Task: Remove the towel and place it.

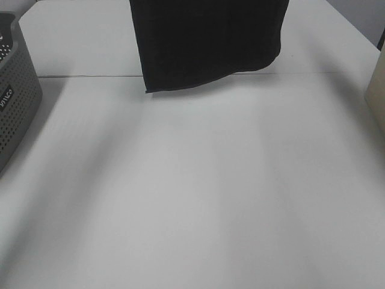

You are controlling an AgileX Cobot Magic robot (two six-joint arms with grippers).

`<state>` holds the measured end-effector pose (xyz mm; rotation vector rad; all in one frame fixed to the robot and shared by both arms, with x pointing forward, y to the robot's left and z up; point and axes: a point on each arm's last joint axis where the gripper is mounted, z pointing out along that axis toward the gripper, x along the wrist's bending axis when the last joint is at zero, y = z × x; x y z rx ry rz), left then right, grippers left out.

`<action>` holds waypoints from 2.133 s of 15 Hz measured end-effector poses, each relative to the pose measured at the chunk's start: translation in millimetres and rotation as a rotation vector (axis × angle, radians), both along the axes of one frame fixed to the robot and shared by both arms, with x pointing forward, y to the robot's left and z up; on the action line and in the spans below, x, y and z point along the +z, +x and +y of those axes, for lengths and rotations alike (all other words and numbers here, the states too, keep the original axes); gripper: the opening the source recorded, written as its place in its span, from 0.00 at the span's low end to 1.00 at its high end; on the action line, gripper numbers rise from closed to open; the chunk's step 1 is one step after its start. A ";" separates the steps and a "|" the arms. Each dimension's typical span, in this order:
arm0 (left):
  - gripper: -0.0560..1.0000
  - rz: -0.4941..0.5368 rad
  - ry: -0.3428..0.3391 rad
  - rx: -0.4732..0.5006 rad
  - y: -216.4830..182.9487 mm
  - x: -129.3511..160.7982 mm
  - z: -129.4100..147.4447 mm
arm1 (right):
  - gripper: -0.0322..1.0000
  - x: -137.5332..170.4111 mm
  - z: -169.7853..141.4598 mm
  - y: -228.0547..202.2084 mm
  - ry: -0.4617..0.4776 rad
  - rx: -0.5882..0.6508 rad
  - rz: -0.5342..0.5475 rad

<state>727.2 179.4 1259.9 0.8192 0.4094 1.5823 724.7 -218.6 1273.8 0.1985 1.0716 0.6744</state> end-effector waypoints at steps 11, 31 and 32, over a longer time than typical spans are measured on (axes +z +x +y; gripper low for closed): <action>0.05 0.047 0.003 -0.021 9.4 -10.2 5.9 | 0.04 -17.6 -2.1 13.8 0.059 0.023 0.041; 0.05 0.551 -0.003 -0.026 43.6 -71.8 4.2 | 0.04 -78.1 -3.1 27.8 0.392 0.056 0.710; 0.05 0.608 -0.002 -0.030 41.5 -71.8 4.5 | 0.04 -77.3 -3.3 23.7 0.395 0.050 0.754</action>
